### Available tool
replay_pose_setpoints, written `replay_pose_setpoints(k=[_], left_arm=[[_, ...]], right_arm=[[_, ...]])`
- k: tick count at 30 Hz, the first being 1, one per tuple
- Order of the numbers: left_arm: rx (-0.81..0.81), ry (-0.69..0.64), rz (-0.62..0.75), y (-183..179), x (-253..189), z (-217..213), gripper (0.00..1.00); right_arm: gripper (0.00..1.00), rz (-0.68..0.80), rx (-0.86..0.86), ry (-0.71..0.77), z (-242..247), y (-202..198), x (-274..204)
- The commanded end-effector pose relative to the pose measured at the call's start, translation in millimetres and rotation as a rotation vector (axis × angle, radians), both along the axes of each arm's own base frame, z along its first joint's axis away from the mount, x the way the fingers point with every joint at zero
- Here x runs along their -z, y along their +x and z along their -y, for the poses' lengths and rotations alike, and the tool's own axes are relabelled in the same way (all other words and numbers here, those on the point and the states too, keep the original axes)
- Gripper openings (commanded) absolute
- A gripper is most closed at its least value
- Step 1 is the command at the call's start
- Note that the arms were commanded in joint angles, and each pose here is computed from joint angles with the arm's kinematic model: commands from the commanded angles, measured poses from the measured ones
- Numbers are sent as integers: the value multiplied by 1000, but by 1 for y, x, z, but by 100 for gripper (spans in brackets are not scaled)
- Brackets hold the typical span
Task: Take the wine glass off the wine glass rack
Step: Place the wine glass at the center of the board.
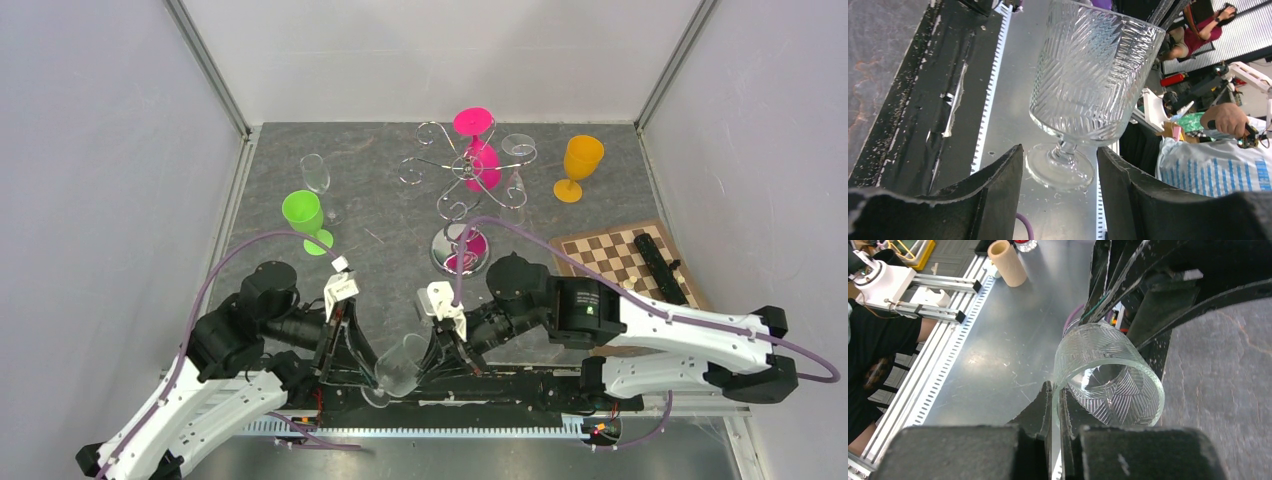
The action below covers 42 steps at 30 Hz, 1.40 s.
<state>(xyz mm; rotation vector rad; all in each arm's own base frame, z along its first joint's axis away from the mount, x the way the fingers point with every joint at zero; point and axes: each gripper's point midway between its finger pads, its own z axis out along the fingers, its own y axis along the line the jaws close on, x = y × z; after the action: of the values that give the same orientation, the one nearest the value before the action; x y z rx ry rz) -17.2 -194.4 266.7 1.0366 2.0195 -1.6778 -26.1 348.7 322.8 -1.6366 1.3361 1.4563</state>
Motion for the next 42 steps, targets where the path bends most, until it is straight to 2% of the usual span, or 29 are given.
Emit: replay_pose_setpoints(k=[1, 8, 29, 32, 36, 42], left_arm=[[-65, -13, 83, 22, -9, 9, 63], [-86, -15, 82, 31, -9, 16, 64], [-89, 8, 49, 40, 17, 24, 64], [-85, 1, 51, 39, 18, 24, 63], [-78, -10, 60, 37, 17, 23, 63], [-76, -25, 76, 34, 16, 20, 63]], right_arm=[[0, 38, 76, 25, 19, 8, -8], [0, 31, 253, -40, 48, 27, 12], [0, 71, 1113, -253, 153, 137, 36], [0, 64, 1169, -242, 157, 144, 31], [0, 108, 1199, -308, 155, 153, 38], [0, 119, 1296, -358, 174, 188, 41]])
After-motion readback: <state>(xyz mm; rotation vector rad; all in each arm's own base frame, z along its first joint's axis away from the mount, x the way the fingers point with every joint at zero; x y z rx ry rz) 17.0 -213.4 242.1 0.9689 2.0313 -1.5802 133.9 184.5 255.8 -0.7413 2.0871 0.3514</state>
